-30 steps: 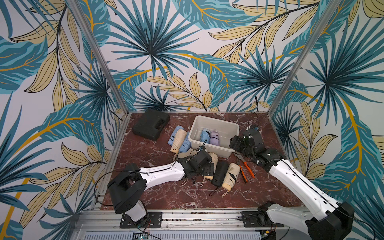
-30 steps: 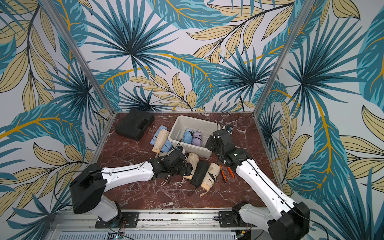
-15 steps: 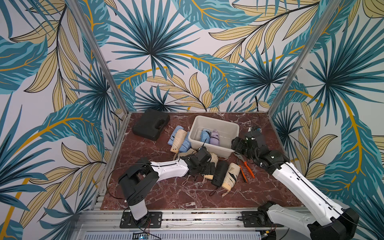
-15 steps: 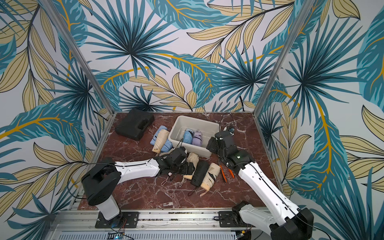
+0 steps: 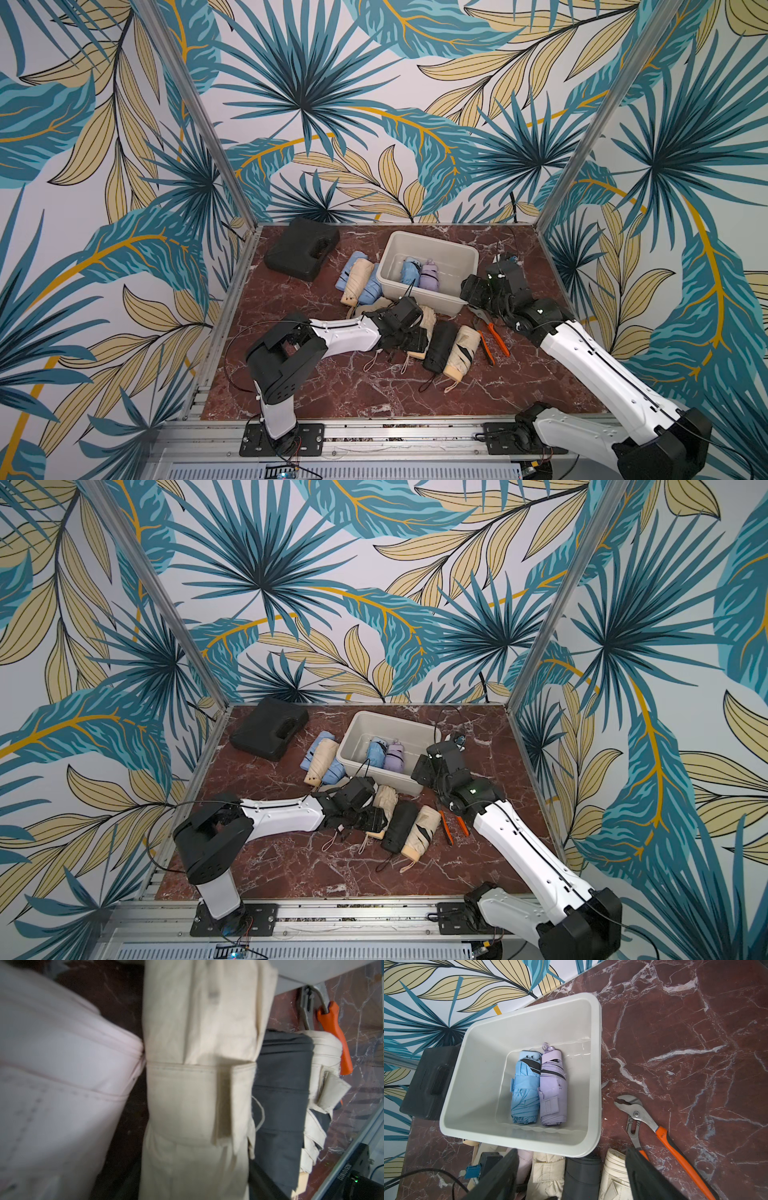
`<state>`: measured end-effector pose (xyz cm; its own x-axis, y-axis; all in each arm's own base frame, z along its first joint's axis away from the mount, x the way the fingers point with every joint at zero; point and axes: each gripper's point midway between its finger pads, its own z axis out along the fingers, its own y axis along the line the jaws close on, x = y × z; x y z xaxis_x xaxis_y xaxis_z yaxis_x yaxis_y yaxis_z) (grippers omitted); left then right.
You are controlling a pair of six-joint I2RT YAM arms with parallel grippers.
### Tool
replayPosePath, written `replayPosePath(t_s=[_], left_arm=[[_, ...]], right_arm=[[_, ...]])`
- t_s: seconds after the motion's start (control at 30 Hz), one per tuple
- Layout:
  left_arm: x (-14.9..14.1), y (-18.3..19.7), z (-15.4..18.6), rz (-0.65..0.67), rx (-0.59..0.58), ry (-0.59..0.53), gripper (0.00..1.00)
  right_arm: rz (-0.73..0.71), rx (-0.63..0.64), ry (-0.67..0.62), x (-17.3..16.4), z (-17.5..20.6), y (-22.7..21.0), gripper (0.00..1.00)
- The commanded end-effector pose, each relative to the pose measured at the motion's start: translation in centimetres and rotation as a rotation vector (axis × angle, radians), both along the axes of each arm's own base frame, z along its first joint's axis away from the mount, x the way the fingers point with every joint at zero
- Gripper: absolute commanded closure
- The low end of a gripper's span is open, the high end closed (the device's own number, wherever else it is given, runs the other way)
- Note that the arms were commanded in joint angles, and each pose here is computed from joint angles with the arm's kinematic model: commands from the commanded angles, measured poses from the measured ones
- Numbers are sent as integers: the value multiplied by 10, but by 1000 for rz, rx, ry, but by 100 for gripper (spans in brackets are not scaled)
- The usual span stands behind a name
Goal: Put the umbrella into the storage box
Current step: Pick up the umbrella from the center of the board.
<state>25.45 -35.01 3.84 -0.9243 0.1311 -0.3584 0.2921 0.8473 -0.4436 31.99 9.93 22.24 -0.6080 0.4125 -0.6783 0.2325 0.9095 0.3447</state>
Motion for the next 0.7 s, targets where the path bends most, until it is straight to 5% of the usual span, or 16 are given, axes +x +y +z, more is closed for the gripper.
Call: replayPosePath(t_s=[0.0,0.37,0.67], left_arm=[[7,-1,8,-20,-2,-49,39],[2,7,52,-138,-38,-207,72],[-22,12,100,-273,-182,-175,78]], right_arm=[[3,-39,-9,2,6,-4,18],[214,-197,-102,16,44,11,17],[631,-338,-280,9,94,55,16]])
